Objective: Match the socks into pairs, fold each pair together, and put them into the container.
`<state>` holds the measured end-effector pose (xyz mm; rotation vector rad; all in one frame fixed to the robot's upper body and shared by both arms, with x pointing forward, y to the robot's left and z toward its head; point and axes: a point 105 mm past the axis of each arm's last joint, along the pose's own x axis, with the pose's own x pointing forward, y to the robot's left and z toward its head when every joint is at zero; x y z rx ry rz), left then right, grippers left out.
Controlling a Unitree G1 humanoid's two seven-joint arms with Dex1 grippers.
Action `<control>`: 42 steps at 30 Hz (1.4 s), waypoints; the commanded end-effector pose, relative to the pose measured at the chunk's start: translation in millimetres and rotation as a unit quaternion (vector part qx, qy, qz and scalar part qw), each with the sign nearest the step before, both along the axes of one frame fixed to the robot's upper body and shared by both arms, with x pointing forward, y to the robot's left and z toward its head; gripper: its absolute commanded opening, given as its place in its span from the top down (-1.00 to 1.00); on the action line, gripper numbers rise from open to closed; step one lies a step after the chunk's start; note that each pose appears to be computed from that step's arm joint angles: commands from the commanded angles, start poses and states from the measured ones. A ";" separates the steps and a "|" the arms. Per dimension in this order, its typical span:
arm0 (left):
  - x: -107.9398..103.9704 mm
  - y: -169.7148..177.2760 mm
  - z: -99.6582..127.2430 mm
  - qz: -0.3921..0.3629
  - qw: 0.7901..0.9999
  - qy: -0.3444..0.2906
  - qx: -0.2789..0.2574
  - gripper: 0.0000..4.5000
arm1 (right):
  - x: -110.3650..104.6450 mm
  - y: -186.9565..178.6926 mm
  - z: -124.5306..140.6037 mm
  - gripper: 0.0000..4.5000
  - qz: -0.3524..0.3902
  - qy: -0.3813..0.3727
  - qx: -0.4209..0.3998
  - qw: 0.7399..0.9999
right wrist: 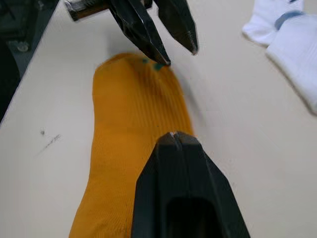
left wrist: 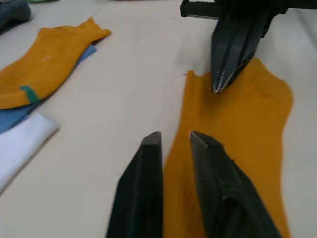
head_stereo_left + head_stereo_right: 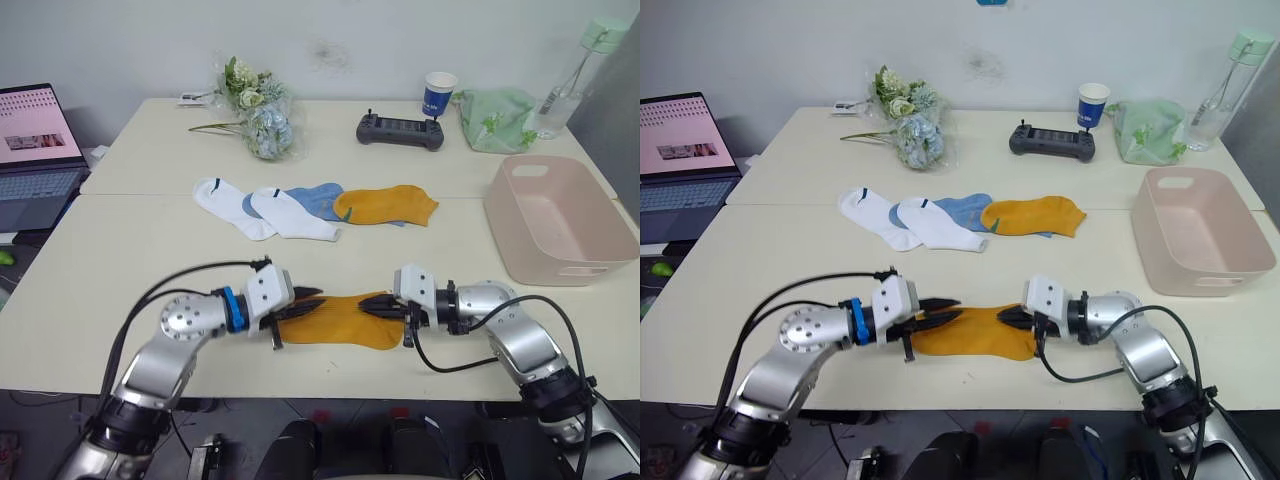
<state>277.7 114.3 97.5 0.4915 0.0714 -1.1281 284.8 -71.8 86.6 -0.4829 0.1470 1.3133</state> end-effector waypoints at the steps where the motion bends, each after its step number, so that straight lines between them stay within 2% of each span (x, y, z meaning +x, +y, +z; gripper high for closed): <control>1: -4.9 4.5 -20.5 0.032 0.999 -0.001 0.021 0.99 | 0.8 -9.9 -10.5 1.00 -0.017 -0.014 -0.018 1.000; 4: -3.3 19.5 -37.8 0.081 0.996 0.005 0.038 0.99 | 1.0 -23.8 -16.9 1.00 -0.041 -0.007 -0.024 0.999; 11: -6.0 47.7 -39.9 0.114 0.992 0.012 0.047 0.99 | -3.6 -53.7 -17.8 1.00 -0.064 0.000 -0.046 0.997; 13: -7.2 50.9 -36.4 0.118 0.992 0.020 0.029 0.99 | -4.6 -58.2 -14.7 1.00 -0.066 -0.001 -0.048 0.997; 17: -11.9 41.1 -22.7 0.101 0.994 0.027 -0.020 0.99 | -6.1 -45.1 12.6 1.00 -0.066 0.007 0.015 0.998; 19: -7.7 40.6 -6.8 0.108 0.993 0.003 -0.036 0.99 | -3.5 -37.6 37.1 1.00 -0.072 0.001 0.059 0.996; 22: -1.2 46.6 14.0 0.130 0.990 -0.027 -0.052 0.99 | 7.8 -39.0 62.0 1.00 -0.114 -0.019 0.101 0.988; 23: 2.9 54.1 23.0 0.150 0.986 -0.042 -0.060 0.99 | 18.7 -45.3 69.1 1.00 -0.150 -0.039 0.110 0.982; 26: 19.1 93.3 42.7 0.256 0.959 -0.073 -0.092 0.74 | 57.0 -79.7 79.4 0.73 -0.293 -0.109 0.116 0.943; 28: 22.9 111.1 41.1 0.307 0.943 -0.063 -0.116 0.47 | 65.4 -91.0 72.8 0.44 -0.330 -0.129 0.104 0.929; 32: 21.3 150.1 11.2 0.419 0.899 -0.044 -0.122 -0.11 | 76.5 -110.6 54.4 -0.21 -0.408 -0.146 0.103 0.895; 37: 9.8 168.5 -5.7 0.469 0.874 -0.036 -0.120 -0.82 | 82.2 -129.5 42.8 -1.00 -0.460 -0.140 0.091 0.872; 38: 7.6 170.3 -7.3 0.473 0.872 -0.034 -0.119 -0.95 | 82.0 -130.9 40.5 -1.00 -0.462 -0.138 0.088 0.872; 42: 2.5 173.4 -9.1 0.475 0.872 -0.034 -0.114 -0.98 | 81.2 -131.9 37.4 -1.00 -0.459 -0.141 0.073 0.874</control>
